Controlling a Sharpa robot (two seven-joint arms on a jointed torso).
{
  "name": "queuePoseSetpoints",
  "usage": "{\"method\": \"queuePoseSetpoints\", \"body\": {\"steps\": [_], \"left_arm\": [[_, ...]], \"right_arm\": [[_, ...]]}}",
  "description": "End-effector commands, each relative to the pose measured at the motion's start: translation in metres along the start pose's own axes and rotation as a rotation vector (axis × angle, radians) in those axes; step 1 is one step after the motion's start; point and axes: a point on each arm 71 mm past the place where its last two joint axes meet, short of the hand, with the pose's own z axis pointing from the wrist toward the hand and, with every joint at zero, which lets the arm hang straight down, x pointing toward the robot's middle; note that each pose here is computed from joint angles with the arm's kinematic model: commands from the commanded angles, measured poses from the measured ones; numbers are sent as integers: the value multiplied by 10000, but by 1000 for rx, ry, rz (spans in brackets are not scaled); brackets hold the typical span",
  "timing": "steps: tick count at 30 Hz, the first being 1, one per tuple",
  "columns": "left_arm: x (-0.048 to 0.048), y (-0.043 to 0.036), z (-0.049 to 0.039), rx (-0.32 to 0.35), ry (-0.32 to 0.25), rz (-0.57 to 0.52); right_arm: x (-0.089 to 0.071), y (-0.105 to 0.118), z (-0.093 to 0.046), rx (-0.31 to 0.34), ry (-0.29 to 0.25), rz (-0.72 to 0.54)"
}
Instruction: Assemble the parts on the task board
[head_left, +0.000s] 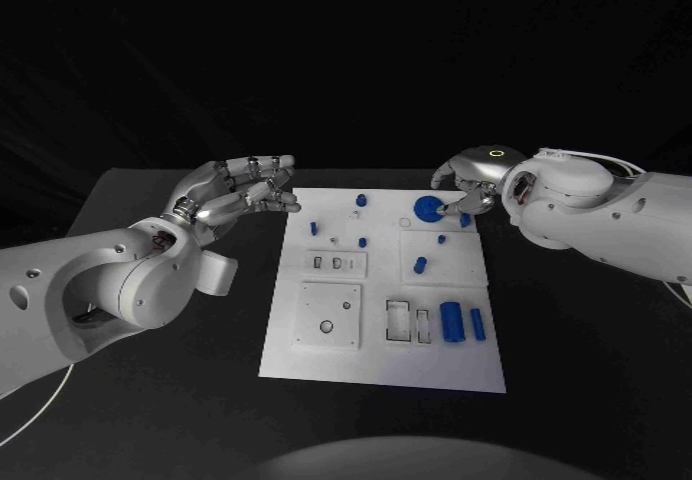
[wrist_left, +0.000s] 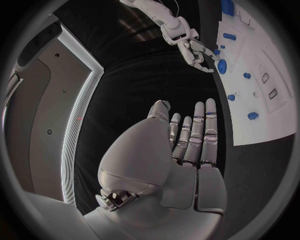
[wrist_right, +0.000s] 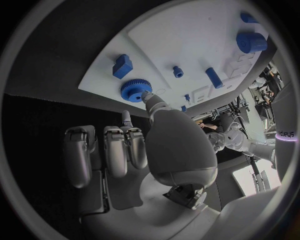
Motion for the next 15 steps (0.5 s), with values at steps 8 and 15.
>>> {"method": "queuePoseSetpoints", "body": {"steps": [8, 15], "left_arm": [[28, 0, 2, 4, 28, -4], [33, 1, 5, 4, 30, -5]], "right_arm": [[56, 11, 35, 0, 34, -29], [84, 50, 63, -7, 45, -30]]}}
